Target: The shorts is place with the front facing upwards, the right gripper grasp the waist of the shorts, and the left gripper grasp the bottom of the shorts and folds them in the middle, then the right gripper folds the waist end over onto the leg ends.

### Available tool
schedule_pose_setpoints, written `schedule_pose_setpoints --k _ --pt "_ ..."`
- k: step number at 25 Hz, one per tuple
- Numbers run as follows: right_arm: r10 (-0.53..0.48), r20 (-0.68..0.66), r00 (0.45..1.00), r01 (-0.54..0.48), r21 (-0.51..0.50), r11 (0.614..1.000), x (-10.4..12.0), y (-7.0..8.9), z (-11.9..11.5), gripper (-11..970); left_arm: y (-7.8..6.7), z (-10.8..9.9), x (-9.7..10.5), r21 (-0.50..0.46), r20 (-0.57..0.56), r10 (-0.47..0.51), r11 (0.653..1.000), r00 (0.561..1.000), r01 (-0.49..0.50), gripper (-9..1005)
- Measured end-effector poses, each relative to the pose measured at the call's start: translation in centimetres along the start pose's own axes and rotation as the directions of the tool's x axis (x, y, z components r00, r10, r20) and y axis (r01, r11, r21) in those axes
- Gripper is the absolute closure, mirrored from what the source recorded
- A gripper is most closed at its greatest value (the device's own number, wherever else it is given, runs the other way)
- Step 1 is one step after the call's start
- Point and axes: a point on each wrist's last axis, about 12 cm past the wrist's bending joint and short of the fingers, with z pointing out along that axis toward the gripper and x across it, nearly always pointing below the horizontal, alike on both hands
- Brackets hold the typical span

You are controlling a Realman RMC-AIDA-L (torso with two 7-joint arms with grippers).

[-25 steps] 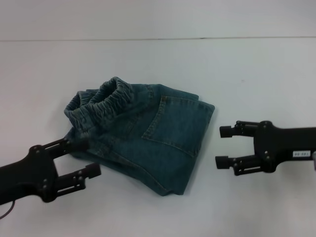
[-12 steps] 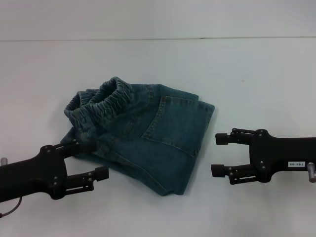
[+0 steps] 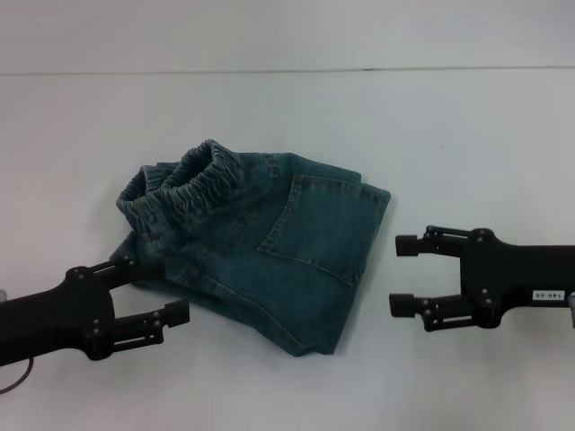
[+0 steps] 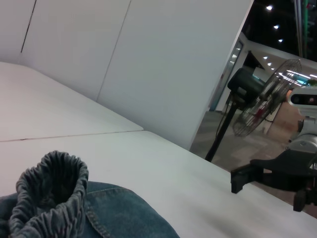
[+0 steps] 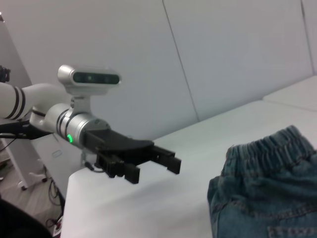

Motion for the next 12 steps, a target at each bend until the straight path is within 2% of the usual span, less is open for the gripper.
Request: schedule_pose_setpoints --k 12 --pt "-0.003 0.027 1.000 0.003 0.008 1.000 -0.10 -0.02 -0.09 17 -0.06 -0.04 0.06 0.002 0.000 -0.013 1.000 1.000 0.013 172"
